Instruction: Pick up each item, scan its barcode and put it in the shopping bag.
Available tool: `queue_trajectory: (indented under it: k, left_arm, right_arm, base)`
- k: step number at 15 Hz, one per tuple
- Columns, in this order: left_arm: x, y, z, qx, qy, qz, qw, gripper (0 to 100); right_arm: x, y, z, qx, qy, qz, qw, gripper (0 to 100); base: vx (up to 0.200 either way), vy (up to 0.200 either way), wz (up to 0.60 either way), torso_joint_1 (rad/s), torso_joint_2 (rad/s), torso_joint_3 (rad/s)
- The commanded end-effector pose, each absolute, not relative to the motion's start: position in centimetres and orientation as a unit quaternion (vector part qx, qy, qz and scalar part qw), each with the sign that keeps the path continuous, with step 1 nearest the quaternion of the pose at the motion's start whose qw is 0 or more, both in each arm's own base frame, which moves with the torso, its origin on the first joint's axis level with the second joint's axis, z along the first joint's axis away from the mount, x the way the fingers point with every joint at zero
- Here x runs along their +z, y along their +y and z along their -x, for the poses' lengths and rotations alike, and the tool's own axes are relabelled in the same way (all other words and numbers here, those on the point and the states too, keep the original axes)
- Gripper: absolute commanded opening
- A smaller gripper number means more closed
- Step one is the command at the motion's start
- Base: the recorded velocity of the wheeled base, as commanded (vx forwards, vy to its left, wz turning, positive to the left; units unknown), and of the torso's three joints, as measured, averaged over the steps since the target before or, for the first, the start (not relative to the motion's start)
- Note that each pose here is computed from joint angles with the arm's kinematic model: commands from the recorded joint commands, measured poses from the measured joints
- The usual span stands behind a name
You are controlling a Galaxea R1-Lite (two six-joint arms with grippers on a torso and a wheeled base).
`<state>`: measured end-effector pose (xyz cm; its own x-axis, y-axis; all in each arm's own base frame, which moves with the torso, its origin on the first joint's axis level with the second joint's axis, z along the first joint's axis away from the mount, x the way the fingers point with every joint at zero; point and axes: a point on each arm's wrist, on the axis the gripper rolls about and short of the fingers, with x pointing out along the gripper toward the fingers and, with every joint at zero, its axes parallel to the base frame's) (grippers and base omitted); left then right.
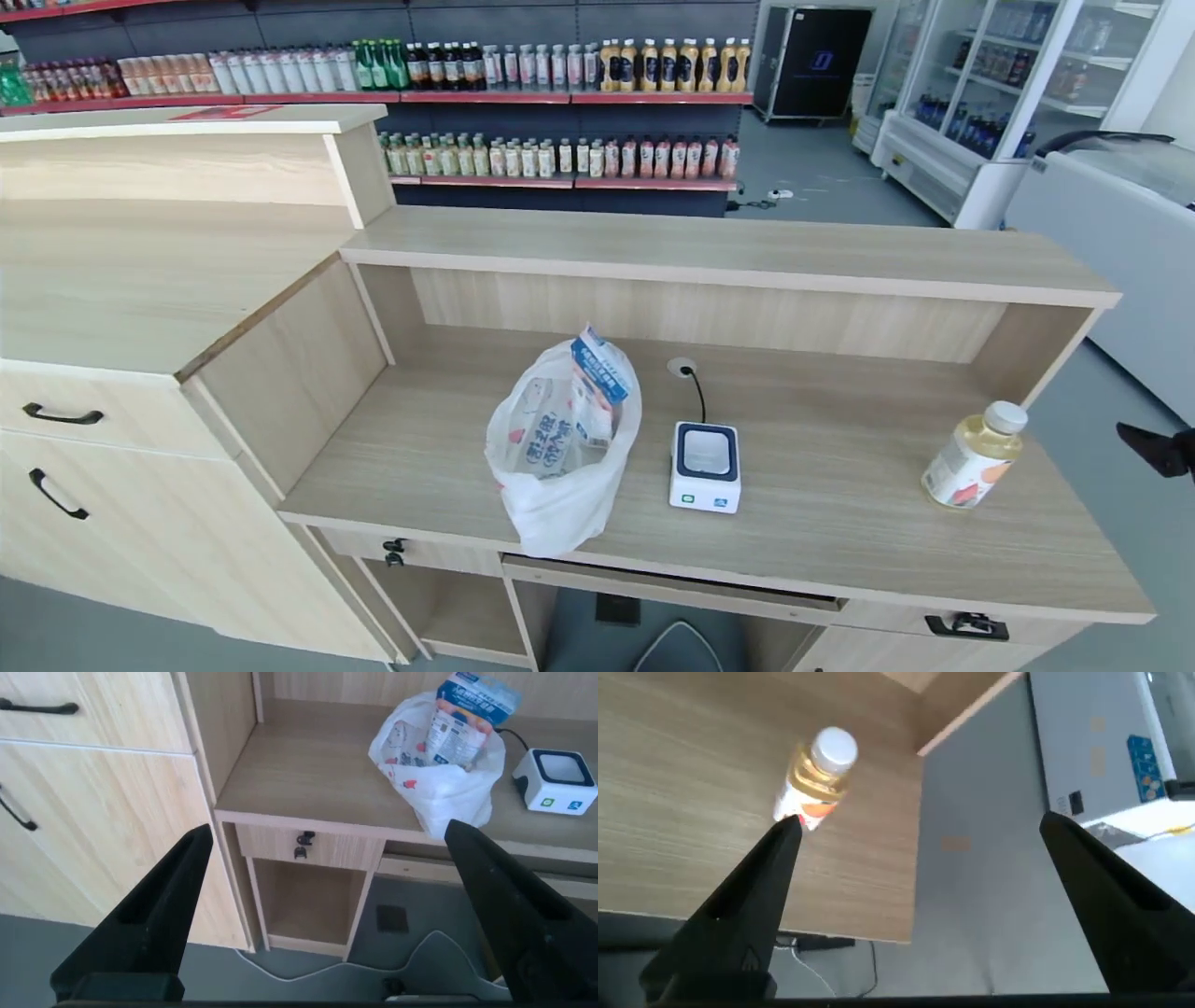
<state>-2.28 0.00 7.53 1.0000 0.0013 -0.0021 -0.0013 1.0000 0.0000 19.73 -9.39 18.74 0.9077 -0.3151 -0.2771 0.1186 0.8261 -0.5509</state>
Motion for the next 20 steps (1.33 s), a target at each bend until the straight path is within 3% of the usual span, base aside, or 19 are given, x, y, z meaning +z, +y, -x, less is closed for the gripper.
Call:
queue_trajectory:
  k: [1, 4, 8, 12, 20]
  left_arm:
    - [7.5, 0.0, 2.3, 0.001, 0.001, 0.000, 1.000, 100]
    - [7.5, 0.0, 2.3, 0.001, 0.001, 0.000, 1.000, 100]
    - [7.5, 0.0, 2.3, 0.001, 0.001, 0.000, 1.000, 100]
    - [7.5, 0.0, 2.3, 0.001, 0.001, 0.001, 1.000, 100]
    - [7.5, 0.0, 2.3, 0.001, 0.001, 0.000, 1.000, 100]
  right_arm:
    - [16.7, -11.2, -20.3, -0.139, 0.206, 0.225, 0.942, 100]
    - [12.4, -12.7, -23.4, -0.148, 0.206, 0.106, 0.962, 100]
    - [8.4, -13.9, -25.7, -0.148, 0.199, 0.078, 0.966, 100]
    - [6.2, -14.5, -27.2, -0.152, 0.183, 0.084, 0.968, 100]
    - [3.9, -11.7, -30.0, -0.115, 0.165, 0.054, 0.978, 100]
  base:
    - [0.000, 0.000, 0.00, 0.000, 0.00, 0.000]
    - [0.000, 0.000, 0.00, 0.000, 0.00, 0.000]
    - [0.000, 0.000, 0.00, 0.000, 0.00, 0.000]
    - [0.000, 0.000, 0.00, 0.000, 0.00, 0.000]
    - [0.000, 0.000, 0.00, 0.000, 0.00, 0.000]
